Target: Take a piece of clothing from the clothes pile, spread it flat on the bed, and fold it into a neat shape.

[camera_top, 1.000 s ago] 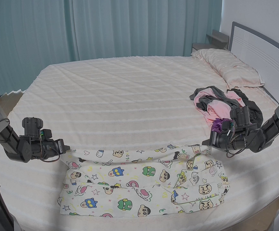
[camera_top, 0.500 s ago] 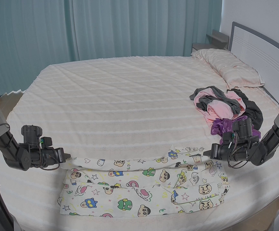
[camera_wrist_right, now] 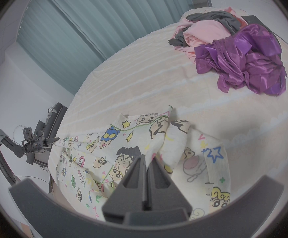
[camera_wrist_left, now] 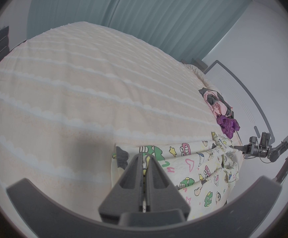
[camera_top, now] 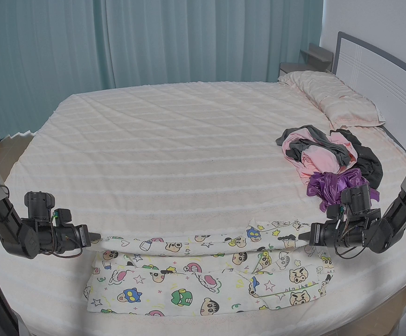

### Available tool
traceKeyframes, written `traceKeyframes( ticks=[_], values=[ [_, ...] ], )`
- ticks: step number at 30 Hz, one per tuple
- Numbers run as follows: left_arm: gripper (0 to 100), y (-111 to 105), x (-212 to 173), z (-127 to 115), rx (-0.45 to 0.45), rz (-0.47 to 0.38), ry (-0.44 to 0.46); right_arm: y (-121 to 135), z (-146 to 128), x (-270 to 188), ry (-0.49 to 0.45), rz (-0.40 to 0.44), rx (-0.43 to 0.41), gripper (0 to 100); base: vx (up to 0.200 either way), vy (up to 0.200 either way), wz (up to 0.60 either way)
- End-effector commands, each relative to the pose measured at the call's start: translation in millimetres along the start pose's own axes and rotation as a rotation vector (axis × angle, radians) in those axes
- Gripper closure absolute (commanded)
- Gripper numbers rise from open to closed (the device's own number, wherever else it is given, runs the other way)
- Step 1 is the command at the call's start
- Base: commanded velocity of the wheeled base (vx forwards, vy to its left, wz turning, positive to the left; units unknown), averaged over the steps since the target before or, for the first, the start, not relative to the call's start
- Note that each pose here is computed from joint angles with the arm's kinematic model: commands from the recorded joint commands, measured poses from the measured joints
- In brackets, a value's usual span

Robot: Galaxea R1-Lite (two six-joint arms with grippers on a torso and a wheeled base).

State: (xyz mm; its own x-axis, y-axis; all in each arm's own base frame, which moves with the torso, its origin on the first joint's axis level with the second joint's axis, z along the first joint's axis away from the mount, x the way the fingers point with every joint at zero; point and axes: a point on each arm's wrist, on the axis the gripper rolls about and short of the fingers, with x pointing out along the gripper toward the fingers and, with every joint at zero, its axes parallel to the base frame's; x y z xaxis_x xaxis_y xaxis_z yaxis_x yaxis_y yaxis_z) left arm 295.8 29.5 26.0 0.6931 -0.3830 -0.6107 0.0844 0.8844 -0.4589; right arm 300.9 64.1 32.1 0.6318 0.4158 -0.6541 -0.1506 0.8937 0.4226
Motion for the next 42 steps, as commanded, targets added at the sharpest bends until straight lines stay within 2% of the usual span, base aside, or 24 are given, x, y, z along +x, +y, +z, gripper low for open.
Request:
traceKeyframes(
  ticks=[1,14,21,27,36,37,42],
  values=[
    [100,3.4,-5.6,-4.8,-0.012,0.011,0.007,-2.0,-6.1,-0.2,0.022,-0.007,0.007,100,0.0,0.0,0.0],
    [100,9.6,-4.4,-16.0,-0.016,0.001,0.049,-7.0,-22.3,-1.1,0.08,-0.022,0.026,100,0.0,0.0,0.0],
    [100,11.0,-3.9,-23.1,-0.028,0.002,0.073,-11.5,-32.9,-0.4,0.056,-0.02,0.02,100,0.0,0.0,0.0],
    [100,13.2,-2.2,-30.3,-0.023,0.002,0.061,-14.5,-42.0,-2.1,0.038,-0.016,0.017,100,0.0,0.0,0.0],
    [100,15.8,-1.3,-42.0,-0.02,0.0,0.051,-17.7,-50.0,-3.5,0.066,-0.028,0.031,100,0.0,0.0,0.0],
    [0,15.6,-1.8,-42.5,-0.02,0.0,0.052,-17.9,-50.2,-3.2,0.067,-0.03,0.033,0,0.0,0.0,0.0],
    [0,15.9,-6.0,-45.3,-0.031,0.002,0.056,-18.2,-52.3,-12.7,0.061,-0.036,0.047,0,0.0,0.0,0.0]
  ],
)
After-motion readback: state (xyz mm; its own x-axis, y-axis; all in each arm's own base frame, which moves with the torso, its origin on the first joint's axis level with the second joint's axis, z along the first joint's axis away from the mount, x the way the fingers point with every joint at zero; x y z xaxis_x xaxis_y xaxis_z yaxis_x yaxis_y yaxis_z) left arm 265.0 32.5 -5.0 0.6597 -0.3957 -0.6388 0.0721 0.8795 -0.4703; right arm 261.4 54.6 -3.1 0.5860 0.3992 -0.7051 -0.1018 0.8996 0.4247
